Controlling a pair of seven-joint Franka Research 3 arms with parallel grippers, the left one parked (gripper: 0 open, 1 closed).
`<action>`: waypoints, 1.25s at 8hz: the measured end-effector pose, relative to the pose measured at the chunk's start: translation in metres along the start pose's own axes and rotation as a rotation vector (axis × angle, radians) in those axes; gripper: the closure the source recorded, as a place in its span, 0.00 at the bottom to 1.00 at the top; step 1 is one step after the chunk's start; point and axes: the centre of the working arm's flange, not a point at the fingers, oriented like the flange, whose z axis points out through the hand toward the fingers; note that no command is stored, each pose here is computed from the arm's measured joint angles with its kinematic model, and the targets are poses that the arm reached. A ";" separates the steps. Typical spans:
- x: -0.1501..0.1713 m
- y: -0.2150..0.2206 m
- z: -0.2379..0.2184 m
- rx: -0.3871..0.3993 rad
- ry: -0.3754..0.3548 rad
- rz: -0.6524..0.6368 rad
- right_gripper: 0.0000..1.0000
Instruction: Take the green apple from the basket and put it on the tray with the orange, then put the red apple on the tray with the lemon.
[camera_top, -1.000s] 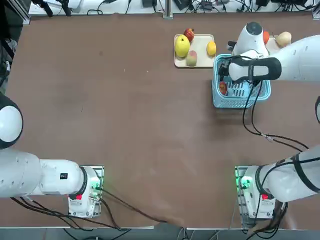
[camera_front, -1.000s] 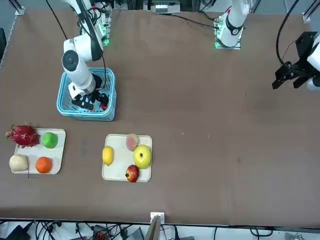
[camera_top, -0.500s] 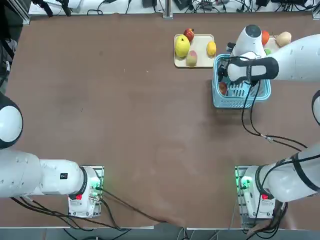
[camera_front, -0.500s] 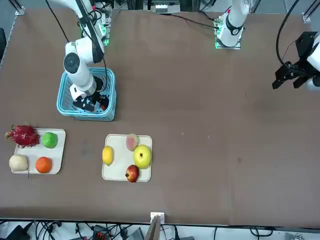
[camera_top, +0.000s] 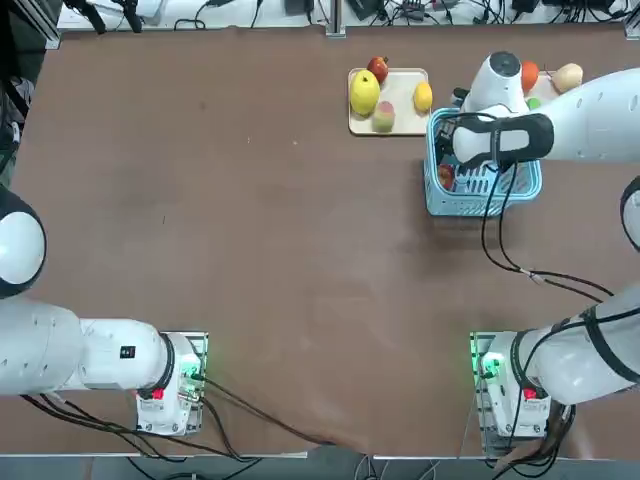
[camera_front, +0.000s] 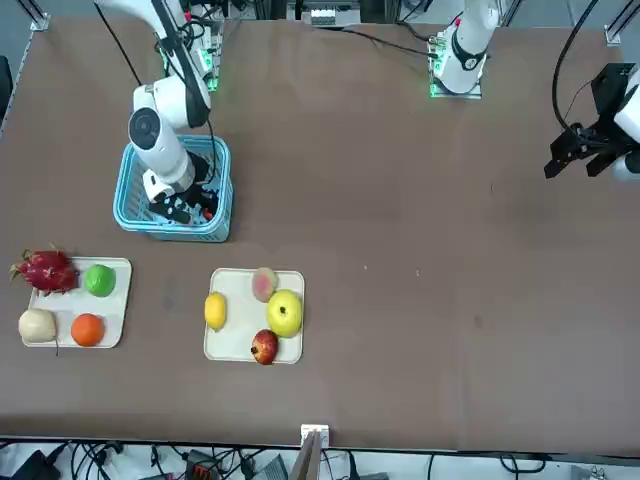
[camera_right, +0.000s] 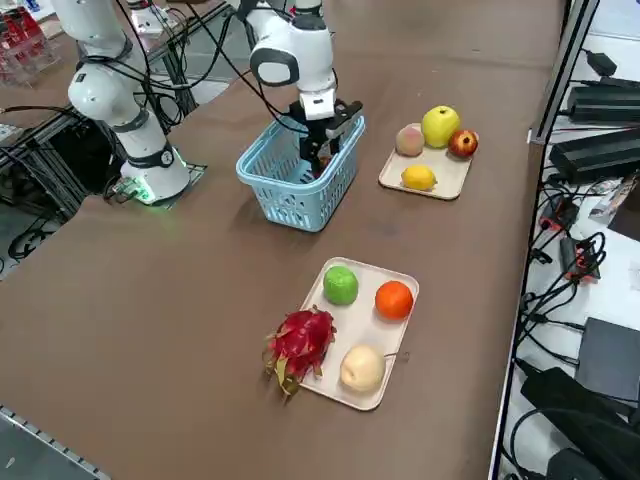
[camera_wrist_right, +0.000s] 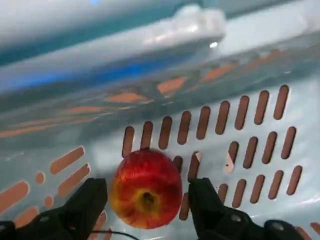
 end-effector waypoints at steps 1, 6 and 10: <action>0.000 0.000 0.002 0.001 -0.001 0.003 0.00; -0.004 -0.005 0.017 -0.002 -0.010 -0.008 0.00; -0.005 -0.005 0.020 -0.003 -0.013 -0.006 0.00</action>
